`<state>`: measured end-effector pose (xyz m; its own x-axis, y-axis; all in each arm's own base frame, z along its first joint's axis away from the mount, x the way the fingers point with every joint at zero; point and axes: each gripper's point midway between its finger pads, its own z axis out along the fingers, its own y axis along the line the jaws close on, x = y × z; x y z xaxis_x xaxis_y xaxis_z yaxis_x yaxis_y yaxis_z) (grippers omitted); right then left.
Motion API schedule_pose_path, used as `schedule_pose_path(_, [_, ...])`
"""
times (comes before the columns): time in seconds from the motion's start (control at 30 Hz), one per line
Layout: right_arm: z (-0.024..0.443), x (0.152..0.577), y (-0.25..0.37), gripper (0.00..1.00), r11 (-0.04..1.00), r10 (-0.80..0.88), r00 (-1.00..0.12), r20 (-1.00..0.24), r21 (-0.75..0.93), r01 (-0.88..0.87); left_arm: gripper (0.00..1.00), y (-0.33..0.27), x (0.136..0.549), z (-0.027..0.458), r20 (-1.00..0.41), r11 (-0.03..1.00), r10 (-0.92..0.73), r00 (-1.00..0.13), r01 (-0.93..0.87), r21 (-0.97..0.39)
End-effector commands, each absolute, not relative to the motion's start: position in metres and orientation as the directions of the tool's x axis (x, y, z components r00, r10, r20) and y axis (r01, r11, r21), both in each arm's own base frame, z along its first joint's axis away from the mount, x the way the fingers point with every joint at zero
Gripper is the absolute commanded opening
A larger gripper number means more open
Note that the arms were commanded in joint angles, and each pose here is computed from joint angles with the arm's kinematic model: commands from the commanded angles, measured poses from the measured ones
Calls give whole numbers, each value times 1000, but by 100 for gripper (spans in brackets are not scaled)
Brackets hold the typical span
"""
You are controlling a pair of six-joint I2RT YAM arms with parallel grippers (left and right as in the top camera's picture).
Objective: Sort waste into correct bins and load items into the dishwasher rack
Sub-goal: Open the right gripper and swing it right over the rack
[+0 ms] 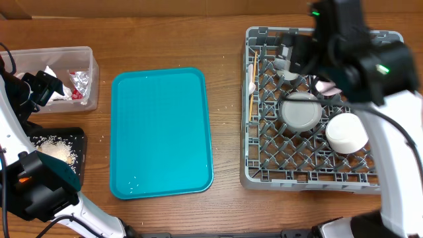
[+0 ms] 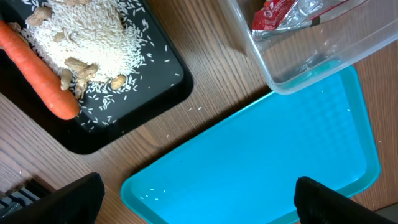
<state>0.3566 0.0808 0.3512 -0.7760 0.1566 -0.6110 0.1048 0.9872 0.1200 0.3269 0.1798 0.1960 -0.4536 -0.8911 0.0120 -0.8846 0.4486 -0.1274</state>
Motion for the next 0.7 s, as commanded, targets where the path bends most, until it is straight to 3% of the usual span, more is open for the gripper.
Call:
schedule_pose_path(0.0, [343, 356, 58, 100, 974, 217, -778, -590, 82, 210, 100, 180, 327, 208, -28, 452, -891, -453, -882, -136])
schedule_pose_path(0.37, [329, 317, -28, 100, 831, 499, -715, -491, 35, 556, 100, 180, 327, 208, -28, 452, -891, -453, -882, -136])
schedule_pose_path(0.67, [332, 267, -44, 100, 803, 532, -684, -499, 41, 595, 100, 180, 327, 208, -28, 452, -891, -452, -882, -136])
